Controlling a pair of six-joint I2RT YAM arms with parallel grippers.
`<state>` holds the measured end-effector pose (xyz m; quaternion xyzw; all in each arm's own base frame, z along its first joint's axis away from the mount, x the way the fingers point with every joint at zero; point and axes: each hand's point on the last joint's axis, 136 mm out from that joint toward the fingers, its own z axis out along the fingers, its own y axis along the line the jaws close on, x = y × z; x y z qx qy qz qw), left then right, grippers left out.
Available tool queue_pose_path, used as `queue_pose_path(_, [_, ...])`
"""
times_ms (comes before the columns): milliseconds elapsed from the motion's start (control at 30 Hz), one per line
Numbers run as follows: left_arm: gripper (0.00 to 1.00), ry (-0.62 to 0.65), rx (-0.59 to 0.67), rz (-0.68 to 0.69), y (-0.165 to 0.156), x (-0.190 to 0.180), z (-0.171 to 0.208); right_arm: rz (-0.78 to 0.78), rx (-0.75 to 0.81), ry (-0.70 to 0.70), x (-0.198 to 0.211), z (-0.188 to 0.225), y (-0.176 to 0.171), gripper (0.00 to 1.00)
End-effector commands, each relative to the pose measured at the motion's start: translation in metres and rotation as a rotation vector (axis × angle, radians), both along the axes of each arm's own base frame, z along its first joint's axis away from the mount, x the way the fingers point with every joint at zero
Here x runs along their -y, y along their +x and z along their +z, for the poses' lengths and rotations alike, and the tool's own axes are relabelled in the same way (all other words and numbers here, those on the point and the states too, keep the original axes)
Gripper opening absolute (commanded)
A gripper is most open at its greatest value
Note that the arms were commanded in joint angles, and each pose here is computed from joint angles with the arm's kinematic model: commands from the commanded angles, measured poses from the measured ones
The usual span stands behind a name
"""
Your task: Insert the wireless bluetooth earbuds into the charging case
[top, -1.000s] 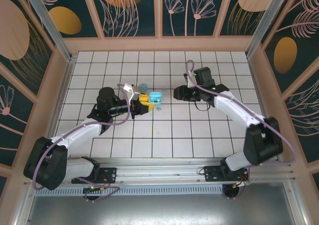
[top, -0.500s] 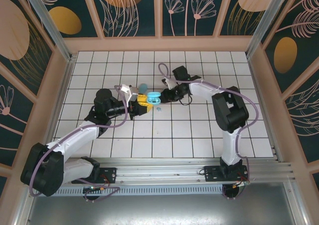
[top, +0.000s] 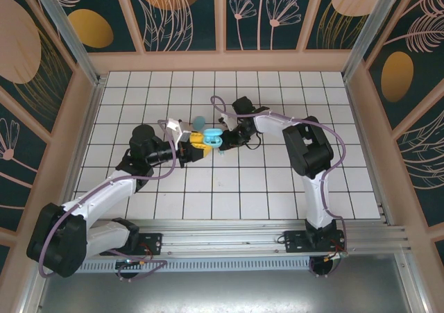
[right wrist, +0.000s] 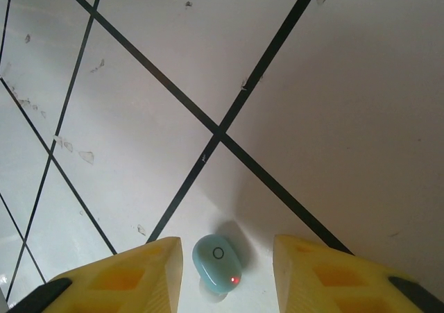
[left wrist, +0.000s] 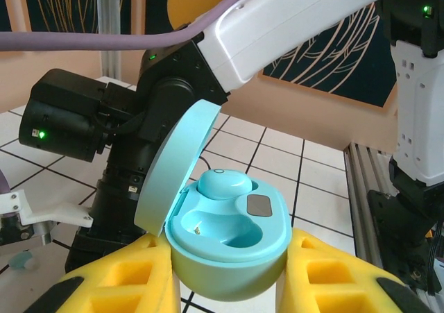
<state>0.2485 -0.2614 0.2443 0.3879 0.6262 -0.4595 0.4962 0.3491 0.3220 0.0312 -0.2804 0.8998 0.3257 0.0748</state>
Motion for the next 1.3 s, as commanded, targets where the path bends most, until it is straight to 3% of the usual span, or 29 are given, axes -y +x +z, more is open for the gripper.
queue_pose_path(0, [0.00, 0.001, 0.030, 0.003, -0.003, -0.004, 0.002, 0.040, -0.024, -0.021, -0.004, -0.008, -0.015, 0.39])
queue_pose_path(400, [0.00, -0.001, 0.039, 0.011, -0.006, -0.006, 0.003, 0.000, -0.063, -0.012, -0.004, -0.011, -0.041, 0.35])
queue_pose_path(700, [0.00, 0.002, 0.038, 0.012, -0.007, -0.007, 0.002, -0.016, -0.047, -0.053, -0.007, -0.012, -0.042, 0.34])
queue_pose_path(933, [0.00, 0.003, 0.042, 0.017, -0.007, -0.007, 0.003, -0.050, -0.035, -0.094, -0.004, -0.014, -0.036, 0.27])
queue_pose_path(1267, [0.00, 0.003, 0.044, 0.023, -0.005, -0.007, 0.003, -0.131, 0.013, -0.102, 0.009, 0.014, -0.028, 0.22])
